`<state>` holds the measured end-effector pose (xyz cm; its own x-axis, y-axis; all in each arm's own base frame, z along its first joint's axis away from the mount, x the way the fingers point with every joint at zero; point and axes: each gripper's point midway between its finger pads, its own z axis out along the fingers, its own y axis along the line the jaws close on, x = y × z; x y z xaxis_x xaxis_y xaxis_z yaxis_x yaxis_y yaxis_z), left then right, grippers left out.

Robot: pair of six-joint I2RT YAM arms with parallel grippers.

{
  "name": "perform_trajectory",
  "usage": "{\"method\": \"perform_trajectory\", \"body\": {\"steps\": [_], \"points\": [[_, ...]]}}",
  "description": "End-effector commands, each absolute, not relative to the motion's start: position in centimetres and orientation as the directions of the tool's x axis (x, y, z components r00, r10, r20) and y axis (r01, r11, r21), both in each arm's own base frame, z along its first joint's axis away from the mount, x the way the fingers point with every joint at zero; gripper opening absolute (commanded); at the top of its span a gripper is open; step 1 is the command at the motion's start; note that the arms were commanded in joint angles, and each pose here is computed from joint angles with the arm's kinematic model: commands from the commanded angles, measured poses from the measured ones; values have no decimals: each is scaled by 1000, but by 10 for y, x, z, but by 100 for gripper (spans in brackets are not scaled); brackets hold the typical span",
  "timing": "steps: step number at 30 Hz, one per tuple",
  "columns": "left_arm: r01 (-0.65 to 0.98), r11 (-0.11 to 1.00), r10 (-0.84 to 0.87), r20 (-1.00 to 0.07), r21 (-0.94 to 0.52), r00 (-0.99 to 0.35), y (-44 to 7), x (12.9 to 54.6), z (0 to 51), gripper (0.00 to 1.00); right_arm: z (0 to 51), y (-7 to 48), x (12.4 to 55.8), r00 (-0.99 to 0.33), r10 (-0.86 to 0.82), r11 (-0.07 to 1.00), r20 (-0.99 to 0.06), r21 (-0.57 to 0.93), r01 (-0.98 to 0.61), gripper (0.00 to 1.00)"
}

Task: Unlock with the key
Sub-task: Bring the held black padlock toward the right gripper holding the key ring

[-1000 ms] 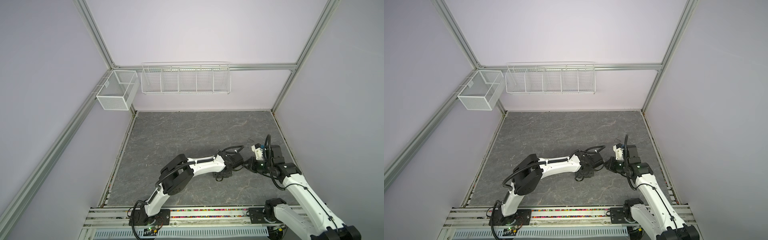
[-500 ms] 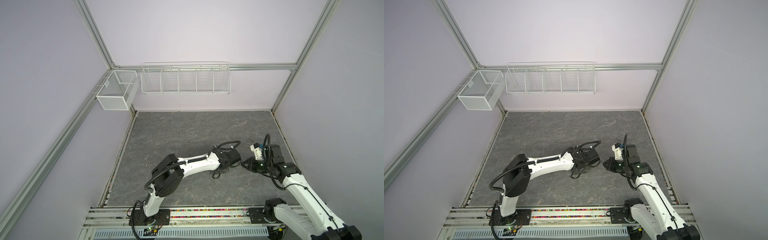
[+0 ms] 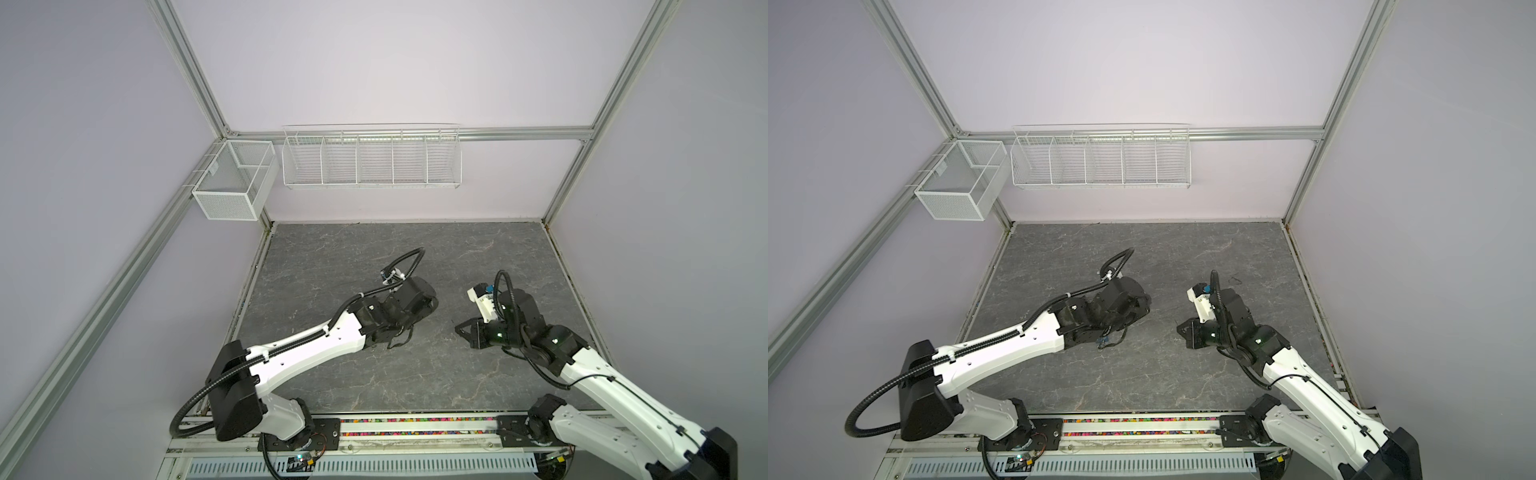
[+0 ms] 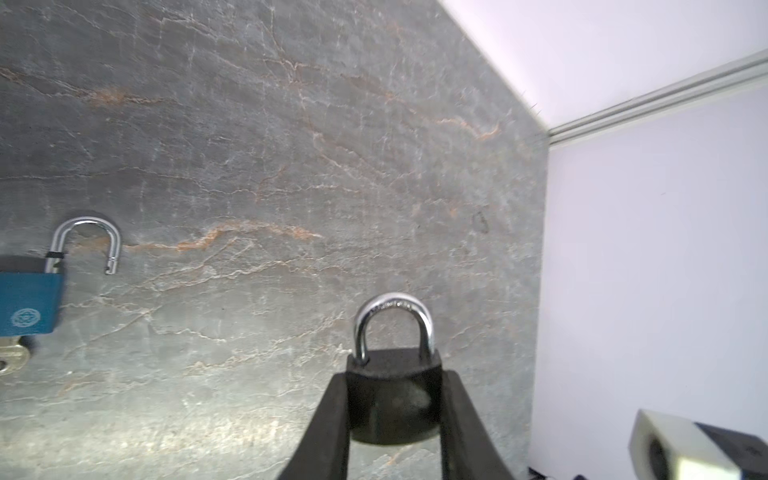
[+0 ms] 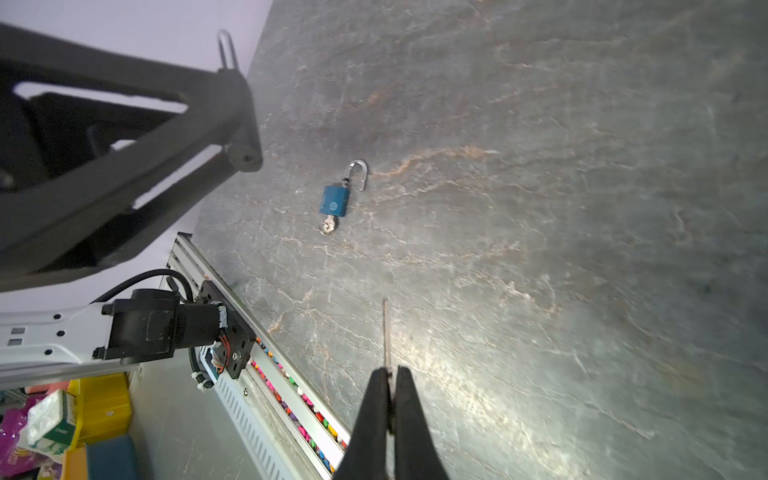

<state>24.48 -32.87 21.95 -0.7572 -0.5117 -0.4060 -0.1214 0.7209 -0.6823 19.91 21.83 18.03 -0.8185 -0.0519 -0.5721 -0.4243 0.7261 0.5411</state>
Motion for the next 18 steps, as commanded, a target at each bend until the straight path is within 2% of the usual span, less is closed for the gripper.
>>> {"method": "perform_trajectory", "body": {"steps": [1, 10, 18], "points": [[-101, 557, -655, -361, -824, -664, -326, 256, 257, 19, 210, 236, 217, -740, 4, 723, -673, 513, -463, 7], [-102, 387, -749, -247, -917, -615, -308, 251, 274, 19, 250, 287, 222, -641, -6, 726, -768, 437, -530, 6], [-84, 374, -734, -240, -923, -636, -309, 247, 283, 19, 254, 291, 229, -624, -7, 757, -781, 403, -514, 6]]}}
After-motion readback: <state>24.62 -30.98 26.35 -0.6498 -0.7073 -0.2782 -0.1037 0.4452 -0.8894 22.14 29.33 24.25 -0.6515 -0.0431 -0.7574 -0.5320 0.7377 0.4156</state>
